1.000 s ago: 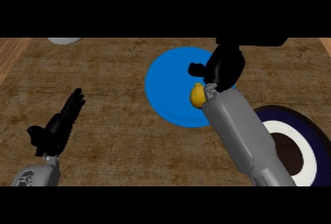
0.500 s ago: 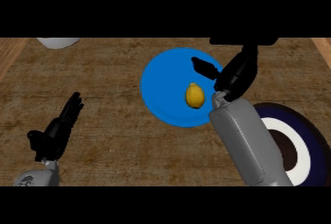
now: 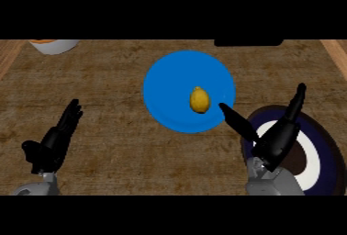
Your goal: Pick the lemon from the plate and place it in the plate
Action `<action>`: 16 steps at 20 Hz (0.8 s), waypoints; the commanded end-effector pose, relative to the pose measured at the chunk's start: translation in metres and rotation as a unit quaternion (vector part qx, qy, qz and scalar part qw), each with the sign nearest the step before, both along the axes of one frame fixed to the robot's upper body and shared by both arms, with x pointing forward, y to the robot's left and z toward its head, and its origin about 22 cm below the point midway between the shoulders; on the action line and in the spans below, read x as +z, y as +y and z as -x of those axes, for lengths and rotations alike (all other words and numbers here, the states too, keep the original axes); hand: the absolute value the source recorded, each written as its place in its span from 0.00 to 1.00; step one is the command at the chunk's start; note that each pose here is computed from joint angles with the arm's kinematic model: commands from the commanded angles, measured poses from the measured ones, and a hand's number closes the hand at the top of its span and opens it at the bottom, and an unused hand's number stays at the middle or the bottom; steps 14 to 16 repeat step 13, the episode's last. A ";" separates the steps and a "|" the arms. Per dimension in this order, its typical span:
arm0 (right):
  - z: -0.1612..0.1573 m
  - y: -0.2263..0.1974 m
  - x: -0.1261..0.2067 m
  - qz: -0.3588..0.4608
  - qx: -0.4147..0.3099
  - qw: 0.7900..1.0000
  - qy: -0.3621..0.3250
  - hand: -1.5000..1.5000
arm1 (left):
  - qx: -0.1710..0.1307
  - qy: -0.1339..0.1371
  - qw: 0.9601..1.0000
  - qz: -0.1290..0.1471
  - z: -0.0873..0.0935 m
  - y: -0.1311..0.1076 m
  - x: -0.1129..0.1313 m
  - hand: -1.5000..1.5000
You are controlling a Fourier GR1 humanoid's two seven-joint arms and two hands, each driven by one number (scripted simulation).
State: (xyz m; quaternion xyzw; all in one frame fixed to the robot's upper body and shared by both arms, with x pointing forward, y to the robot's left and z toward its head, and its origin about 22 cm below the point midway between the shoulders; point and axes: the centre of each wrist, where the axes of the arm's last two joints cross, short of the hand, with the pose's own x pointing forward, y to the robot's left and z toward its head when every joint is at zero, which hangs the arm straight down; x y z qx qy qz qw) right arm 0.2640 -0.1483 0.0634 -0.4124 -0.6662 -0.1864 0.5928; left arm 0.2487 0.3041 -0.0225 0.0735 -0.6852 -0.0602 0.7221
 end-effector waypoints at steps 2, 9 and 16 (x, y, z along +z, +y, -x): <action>0.059 -0.036 0.007 -0.002 0.026 1.000 -0.011 0.00 | -0.005 0.002 1.000 -0.004 0.011 0.004 0.008 0.50; 0.084 -0.040 -0.043 0.010 0.028 0.999 0.017 0.00 | -0.004 -0.001 1.000 -0.004 0.011 -0.007 -0.003 0.50; 0.081 -0.049 -0.054 0.023 0.018 1.000 0.008 0.00 | -0.004 -0.014 1.000 -0.002 0.000 -0.004 0.012 0.50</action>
